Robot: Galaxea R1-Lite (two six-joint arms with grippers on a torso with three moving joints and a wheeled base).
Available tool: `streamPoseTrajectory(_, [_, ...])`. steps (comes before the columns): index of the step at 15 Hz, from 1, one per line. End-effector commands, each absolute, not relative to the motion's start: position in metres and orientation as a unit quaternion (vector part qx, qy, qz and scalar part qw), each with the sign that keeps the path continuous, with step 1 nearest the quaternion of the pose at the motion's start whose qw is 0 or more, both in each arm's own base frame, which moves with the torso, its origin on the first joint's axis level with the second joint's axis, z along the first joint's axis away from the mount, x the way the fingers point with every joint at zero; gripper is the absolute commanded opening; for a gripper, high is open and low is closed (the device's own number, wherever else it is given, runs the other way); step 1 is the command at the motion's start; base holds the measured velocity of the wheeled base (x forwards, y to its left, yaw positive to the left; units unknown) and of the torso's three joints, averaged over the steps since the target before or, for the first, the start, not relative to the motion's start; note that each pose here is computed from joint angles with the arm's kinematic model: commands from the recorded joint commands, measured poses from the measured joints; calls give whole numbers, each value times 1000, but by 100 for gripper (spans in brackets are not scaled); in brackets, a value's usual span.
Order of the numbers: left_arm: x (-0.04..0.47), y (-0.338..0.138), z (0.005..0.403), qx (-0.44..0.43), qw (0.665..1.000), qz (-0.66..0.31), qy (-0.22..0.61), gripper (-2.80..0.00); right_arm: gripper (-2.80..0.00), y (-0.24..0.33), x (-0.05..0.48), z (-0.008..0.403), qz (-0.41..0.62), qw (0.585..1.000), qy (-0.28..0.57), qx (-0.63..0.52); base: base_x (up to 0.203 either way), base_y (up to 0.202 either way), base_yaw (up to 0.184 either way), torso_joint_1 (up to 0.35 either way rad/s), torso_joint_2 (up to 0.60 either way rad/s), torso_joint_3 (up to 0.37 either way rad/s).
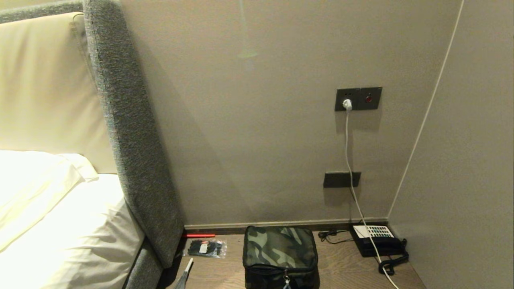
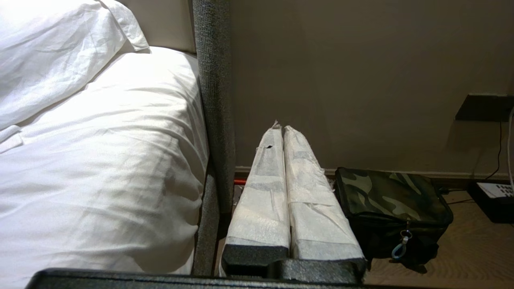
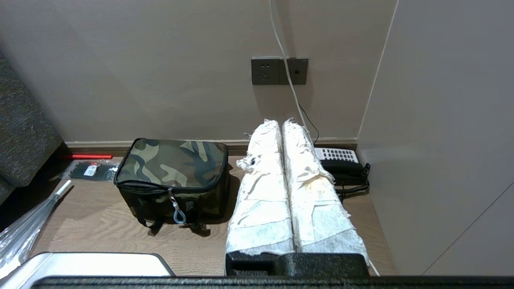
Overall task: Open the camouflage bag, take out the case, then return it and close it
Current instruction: Open the top of the storage box
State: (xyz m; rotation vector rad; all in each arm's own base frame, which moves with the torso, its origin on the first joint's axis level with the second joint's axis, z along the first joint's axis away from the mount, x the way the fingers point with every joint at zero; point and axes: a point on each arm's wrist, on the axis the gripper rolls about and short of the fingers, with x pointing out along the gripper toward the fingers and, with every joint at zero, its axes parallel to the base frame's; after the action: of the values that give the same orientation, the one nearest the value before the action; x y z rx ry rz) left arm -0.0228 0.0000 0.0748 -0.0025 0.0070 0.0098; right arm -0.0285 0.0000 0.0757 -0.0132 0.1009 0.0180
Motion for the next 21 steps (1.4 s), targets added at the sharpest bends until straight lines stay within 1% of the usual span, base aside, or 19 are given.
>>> streamPoseTrajectory(1, [-23,0,74,-3,1000,5,5,-280,-280,0,-29,76,10,999,48,-7,0,0,0,0,0,0])
streamPoseTrajectory(7, [-23,0,74,-3,1000,6,2,-280,-280,0,-29,76,10,999,48,-7,0,0,0,0,0,-18])
streamPoseTrajectory(21, [-23,0,74,-9,1000,6,1,-280,-280,0,-29,76,10,999,48,-7,0,0,0,2,2,-194])
